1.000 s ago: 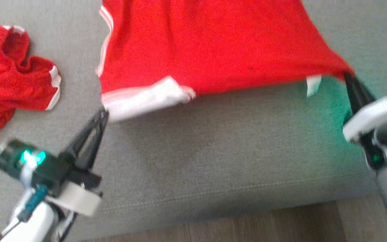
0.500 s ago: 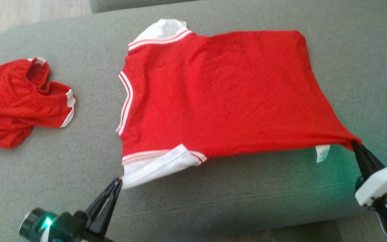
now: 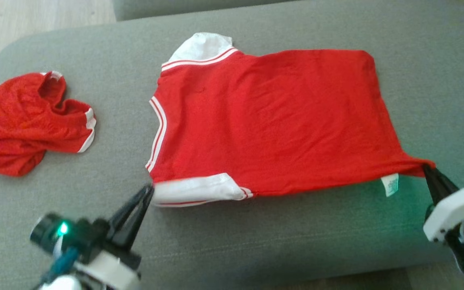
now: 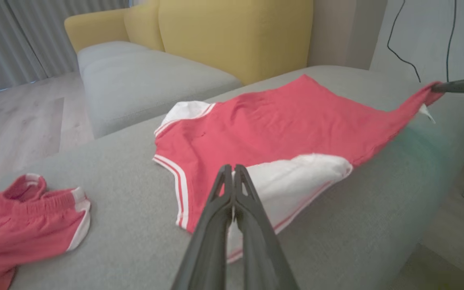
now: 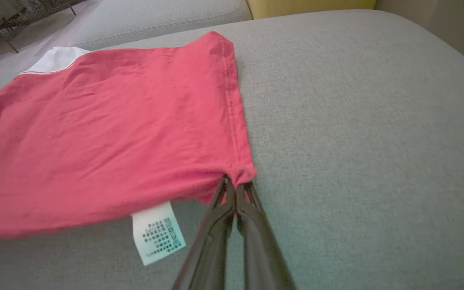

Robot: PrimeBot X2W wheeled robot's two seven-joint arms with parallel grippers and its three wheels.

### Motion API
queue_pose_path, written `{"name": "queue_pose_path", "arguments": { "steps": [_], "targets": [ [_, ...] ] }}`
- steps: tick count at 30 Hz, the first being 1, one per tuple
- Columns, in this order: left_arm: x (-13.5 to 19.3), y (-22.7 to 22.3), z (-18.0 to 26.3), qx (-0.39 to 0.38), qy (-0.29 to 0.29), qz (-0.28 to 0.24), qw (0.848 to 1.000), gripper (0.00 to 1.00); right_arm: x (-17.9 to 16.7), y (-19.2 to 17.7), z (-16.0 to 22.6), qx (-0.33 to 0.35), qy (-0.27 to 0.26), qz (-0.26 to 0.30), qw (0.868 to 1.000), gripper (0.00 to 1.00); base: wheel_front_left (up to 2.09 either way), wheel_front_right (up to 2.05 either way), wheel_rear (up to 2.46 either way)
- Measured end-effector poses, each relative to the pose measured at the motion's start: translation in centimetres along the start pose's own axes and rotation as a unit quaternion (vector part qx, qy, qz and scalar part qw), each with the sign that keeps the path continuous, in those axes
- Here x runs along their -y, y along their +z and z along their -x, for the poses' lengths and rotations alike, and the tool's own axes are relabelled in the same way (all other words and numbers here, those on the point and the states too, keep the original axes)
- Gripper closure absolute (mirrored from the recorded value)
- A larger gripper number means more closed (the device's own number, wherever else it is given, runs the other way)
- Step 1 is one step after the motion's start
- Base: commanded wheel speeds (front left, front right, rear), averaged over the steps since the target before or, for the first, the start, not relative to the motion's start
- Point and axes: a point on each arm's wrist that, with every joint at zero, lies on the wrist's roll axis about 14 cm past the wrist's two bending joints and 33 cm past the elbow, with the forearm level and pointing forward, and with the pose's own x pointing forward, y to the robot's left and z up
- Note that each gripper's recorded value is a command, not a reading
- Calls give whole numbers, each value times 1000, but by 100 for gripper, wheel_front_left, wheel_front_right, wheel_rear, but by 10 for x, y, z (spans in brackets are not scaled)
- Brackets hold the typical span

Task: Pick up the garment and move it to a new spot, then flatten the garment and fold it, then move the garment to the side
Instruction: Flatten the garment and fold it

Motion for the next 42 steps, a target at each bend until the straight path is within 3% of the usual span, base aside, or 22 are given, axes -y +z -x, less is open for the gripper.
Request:
{"name": "queue_pose_path", "arguments": {
  "steps": [4,8,11,18,22,25,33,36,39,42],
  "targets": [
    [-9,17,-24,32,3,4,999,100,-11,16,-19,17,9,2,1000,100,0,0,0],
    [-27,49,-45,82,7,4,997,100,-23,61,-34,78,23,17,997,100,0,0,0],
    [-43,112,-63,159,-3,-44,986,100,-34,124,-35,155,39,45,986,100,0,0,0],
    [-63,256,-81,277,-13,-200,940,100,-54,270,0,293,56,135,945,100,0,0,0],
    [-64,313,-86,302,-8,-261,917,100,-67,337,22,327,78,124,934,100,0,0,0],
    [-63,340,-91,299,-6,-308,903,100,-74,369,32,329,91,116,933,100,0,0,0],
    [-86,388,-100,292,25,-382,877,100,-60,398,16,296,59,137,943,100,0,0,0],
    [-98,381,-116,262,27,-391,882,100,-59,385,-10,258,52,141,954,100,0,0,0],
    [-116,354,-140,216,26,-385,897,100,-57,365,-44,220,47,141,964,100,0,0,0],
    [-135,328,-166,179,28,-386,904,100,-58,354,-78,206,40,140,968,100,0,0,0]
  ]
}}
